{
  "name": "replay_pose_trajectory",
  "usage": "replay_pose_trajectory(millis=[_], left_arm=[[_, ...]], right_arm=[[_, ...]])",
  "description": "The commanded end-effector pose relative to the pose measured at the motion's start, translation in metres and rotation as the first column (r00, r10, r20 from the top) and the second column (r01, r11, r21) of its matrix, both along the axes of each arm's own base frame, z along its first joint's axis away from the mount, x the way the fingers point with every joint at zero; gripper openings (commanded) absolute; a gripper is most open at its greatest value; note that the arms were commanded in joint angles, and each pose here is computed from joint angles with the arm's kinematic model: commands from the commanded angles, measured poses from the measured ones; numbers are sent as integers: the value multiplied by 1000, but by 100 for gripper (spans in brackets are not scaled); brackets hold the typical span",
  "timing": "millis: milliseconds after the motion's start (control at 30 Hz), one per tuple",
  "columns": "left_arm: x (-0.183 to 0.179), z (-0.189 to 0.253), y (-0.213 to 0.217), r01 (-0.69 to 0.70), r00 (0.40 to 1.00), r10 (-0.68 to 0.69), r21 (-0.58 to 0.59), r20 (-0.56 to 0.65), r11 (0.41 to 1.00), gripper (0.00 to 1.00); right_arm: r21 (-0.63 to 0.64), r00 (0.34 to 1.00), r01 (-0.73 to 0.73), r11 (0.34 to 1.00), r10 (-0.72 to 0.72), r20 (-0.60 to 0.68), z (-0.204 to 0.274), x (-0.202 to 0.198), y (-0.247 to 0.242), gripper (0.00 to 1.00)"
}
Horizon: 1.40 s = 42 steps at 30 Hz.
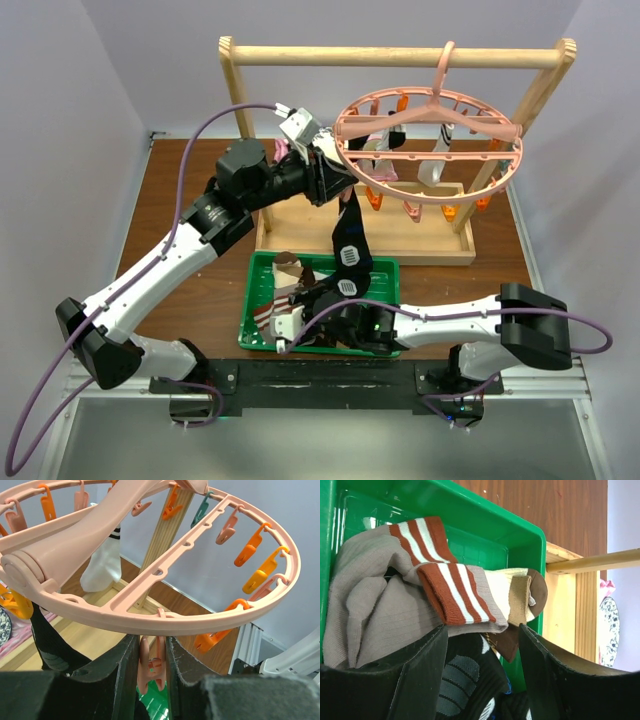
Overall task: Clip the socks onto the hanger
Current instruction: Pick up the sock from the bin.
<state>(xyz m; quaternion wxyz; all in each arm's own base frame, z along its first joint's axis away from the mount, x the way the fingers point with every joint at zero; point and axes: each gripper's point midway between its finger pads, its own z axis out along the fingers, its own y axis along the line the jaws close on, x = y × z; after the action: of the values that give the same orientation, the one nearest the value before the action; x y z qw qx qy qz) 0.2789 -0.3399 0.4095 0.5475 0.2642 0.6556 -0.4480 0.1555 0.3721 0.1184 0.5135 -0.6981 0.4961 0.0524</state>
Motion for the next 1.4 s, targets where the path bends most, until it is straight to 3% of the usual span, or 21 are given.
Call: replay_pose_trajectory(millis=[0,533,633,800,967,1200,1300,1367], left_arm=[[-7,20,8,6,999,-4,-42,35,999,0],[-8,23,9,10,1000,-8,-57,25,998,0],[-8,22,9,13,1000,-12,-59,15,998,0],[-8,20,11,9,1000,-9,-57,15,998,0],[-9,23,11,11,1000,-10,-63,19,998,0],[-10,24,13,12,1000,-10,-67,21,998,0],[-11,23,12,16,1000,-15,-68,18,998,0],[-10,22,13,12,1000,-10,-68,20,998,0]], right_arm=[[46,999,-41,998,41,3,16,-4,16,61],[45,996,-76,996,78,-31,2,-7,42,50],[57,999,-47,997,49,-19,0,0,41,42],[114,999,-19,993,22,-26,17,9,50,14],[120,998,-7,993,14,-57,19,12,52,1],[89,996,15,996,-7,-92,7,11,45,0],[126,996,39,991,-28,-89,19,14,46,0],[226,991,115,967,-96,-92,51,23,47,0]])
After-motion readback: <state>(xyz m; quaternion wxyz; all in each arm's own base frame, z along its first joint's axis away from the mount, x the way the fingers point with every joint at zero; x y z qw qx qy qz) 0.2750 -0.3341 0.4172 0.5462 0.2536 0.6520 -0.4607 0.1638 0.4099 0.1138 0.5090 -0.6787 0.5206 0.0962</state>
